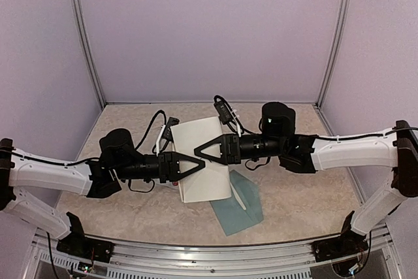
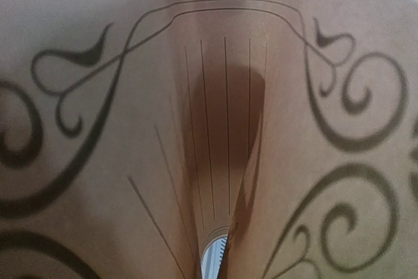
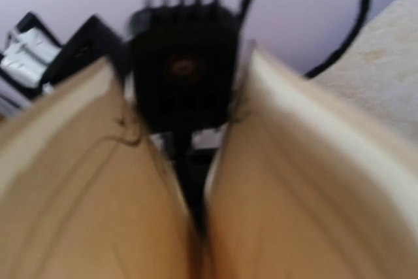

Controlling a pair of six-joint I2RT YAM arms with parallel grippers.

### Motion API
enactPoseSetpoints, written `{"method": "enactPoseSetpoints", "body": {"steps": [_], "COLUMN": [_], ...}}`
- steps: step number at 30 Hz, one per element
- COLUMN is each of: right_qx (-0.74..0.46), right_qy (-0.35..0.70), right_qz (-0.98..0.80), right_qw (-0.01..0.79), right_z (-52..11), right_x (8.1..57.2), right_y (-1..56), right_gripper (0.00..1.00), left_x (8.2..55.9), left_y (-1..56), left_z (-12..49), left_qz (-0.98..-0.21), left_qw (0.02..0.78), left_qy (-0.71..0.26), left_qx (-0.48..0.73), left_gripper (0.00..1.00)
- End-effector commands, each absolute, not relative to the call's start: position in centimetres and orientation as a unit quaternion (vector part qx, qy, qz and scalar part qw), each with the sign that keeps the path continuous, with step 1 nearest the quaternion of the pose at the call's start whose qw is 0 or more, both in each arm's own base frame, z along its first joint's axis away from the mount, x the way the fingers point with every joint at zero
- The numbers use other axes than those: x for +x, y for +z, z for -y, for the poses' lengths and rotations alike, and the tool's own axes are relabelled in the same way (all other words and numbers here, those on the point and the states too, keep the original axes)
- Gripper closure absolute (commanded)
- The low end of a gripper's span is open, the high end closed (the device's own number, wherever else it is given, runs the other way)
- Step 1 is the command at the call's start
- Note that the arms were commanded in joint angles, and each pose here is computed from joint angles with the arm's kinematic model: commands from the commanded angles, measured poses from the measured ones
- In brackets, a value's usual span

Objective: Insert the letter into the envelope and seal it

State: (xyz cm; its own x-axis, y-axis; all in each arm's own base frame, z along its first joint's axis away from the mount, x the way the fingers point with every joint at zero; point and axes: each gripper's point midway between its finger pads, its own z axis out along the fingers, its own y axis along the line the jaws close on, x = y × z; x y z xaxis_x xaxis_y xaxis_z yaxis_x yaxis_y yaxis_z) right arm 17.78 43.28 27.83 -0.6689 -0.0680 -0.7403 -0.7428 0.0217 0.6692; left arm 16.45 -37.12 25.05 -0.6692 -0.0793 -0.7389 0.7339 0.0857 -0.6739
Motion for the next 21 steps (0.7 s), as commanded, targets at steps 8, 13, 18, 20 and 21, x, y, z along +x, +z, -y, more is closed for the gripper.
{"method": "enactPoseSetpoints", "body": {"steps": [8,13,18,20,21], "right_qx": [-0.282,-0.28,-0.277,-0.272,-0.269], "right_qy": [0.603,0.599,0.599,0.601,0.602], "right_qz": [-0.698,-0.701,-0.703,-0.703,-0.704], "right_qw": [0.264,0.267,0.265,0.266,0.266], "right_z": [-44.7,-44.7,-44.9,-44.9,-45.0], "right_x": [18.7,18.9,19.0,19.1,19.2], "right_y": [26.3,26.1,26.0,26.2,26.2], "right_gripper": [0.71,0.72,0.71,0.69,0.68], "left_x": [17.4,17.6,17.7,17.8,17.8], "left_y": [24.9,24.7,24.7,24.6,24.6], "left_z": [37.7,37.7,37.8,37.9,37.9], "left_qz": [-0.673,-0.677,-0.678,-0.678,-0.678], "left_qw": [0.334,0.334,0.333,0.333,0.334], "left_qy": [-0.617,-0.614,-0.614,-0.614,-0.614], "left_qx": [0.236,0.23,0.23,0.229,0.229], "left_gripper": [0.82,0.8,0.79,0.78,0.78]}}
